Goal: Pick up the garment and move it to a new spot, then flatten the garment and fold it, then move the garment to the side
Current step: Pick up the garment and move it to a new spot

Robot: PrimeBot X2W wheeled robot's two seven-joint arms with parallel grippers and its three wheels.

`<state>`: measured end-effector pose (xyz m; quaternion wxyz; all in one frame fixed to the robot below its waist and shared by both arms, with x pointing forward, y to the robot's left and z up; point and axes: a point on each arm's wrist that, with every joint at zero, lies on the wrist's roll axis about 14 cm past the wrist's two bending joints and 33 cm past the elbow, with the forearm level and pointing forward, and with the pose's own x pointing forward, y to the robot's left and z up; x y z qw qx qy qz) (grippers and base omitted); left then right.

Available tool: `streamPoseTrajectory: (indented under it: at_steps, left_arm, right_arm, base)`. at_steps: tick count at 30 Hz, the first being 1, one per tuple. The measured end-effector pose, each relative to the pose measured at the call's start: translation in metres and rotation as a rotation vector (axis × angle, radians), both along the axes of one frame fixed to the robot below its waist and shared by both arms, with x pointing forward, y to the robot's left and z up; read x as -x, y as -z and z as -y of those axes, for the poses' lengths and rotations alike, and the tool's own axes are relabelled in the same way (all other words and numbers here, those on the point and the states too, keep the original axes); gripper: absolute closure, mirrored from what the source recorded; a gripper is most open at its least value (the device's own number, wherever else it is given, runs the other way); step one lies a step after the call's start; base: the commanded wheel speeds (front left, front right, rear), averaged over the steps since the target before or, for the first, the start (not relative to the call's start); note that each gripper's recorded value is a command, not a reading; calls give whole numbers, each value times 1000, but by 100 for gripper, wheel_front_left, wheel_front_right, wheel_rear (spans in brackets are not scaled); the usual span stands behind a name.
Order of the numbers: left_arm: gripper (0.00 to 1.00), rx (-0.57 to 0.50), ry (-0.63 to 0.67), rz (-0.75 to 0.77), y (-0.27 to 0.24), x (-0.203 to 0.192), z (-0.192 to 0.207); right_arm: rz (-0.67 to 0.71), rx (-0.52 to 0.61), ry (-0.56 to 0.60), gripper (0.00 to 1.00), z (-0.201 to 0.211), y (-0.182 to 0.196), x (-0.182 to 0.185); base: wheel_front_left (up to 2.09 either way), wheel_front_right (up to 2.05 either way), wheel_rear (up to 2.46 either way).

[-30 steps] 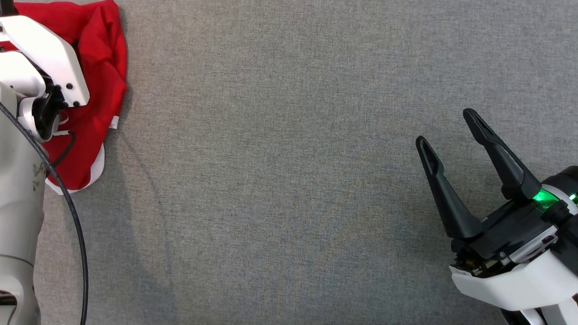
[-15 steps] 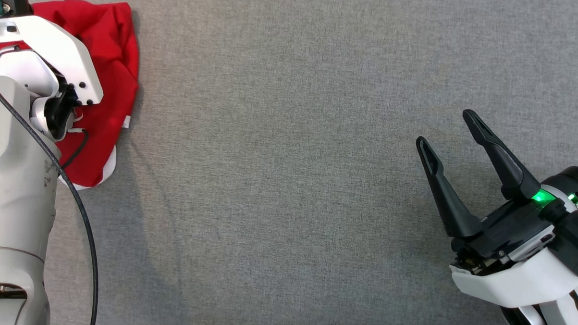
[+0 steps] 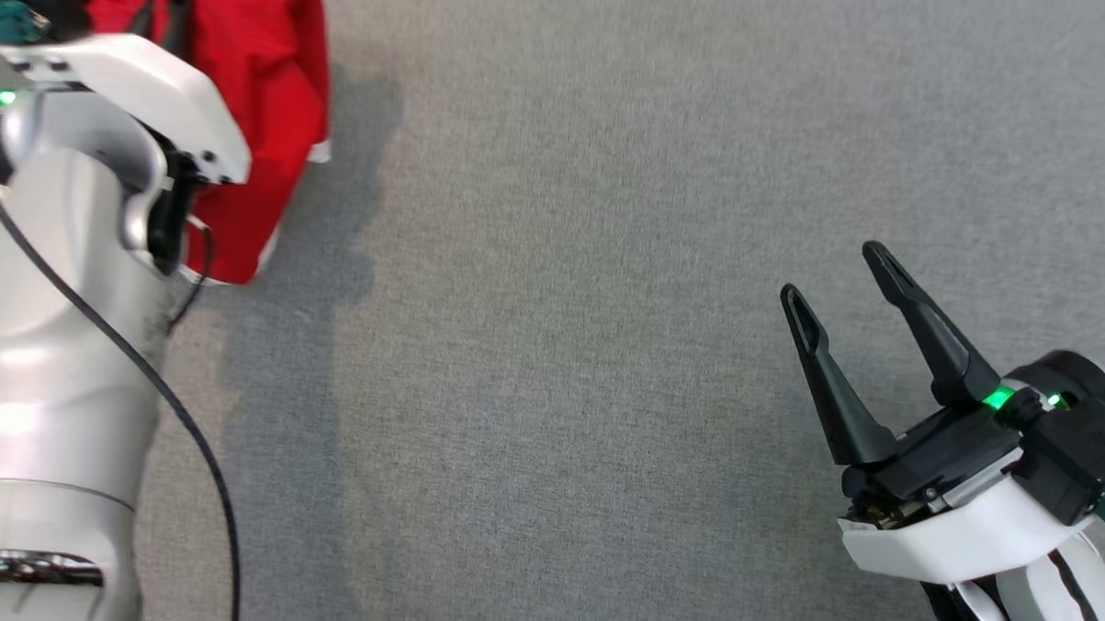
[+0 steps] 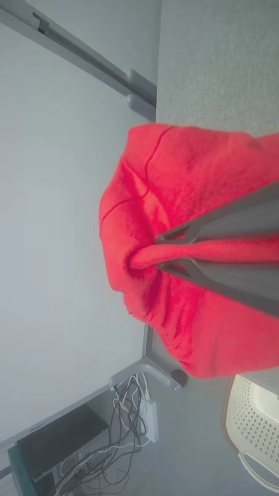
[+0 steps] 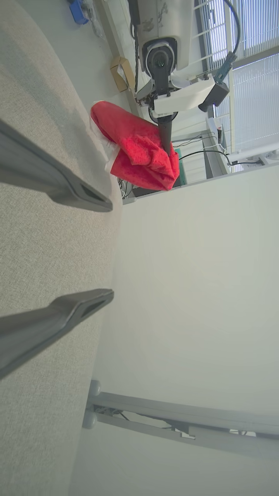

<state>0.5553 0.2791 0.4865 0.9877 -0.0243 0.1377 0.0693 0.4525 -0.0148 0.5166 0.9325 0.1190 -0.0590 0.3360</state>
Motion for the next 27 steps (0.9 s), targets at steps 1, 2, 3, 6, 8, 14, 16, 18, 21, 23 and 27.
streamPoseTrajectory:
  at_steps: [1,2,3,6,8,14,16,18,21,23,27]
  left_arm:
    - [100,8,20,23,-6,1,8]
    - [100,13,39,49,-13,3,16]
    - [100,22,60,76,-20,4,25]
    - [100,40,133,150,-43,7,56]
    - [100,53,187,184,-52,13,78]
    - [100,100,410,241,-63,31,168]
    - [100,106,489,249,-64,38,197]
    - [100,106,571,247,-62,46,227]
    - [100,101,688,221,-51,61,269]
    - [100,98,774,200,-42,72,298]
    - [100,70,956,169,-25,97,355]
  right_arm:
    - [1,2,6,0,1,-2,2]
    - [8,0,11,0,1,-5,4]
    - [18,-5,15,0,1,-11,6]
    - [42,-10,36,0,5,-23,13]
    - [49,-7,66,0,13,-28,17]
    - [92,9,213,0,57,-45,22]
    - [102,15,276,0,76,-49,22]
    - [103,20,348,0,98,-50,23]
    - [100,30,462,0,131,-51,25]
    - [92,39,525,0,149,-49,29]
    - [67,45,638,0,181,-43,39]
  base:
    - [0,0,0]
    - [0,0,0]
    - [0,0,0]
    - [0,0,0]
    - [0,0,0]
    - [0,0,0]
    - [0,0,0]
    - [0,0,0]
    - [0,0,0]
    - [0,0,0]
    - [0,0,0]
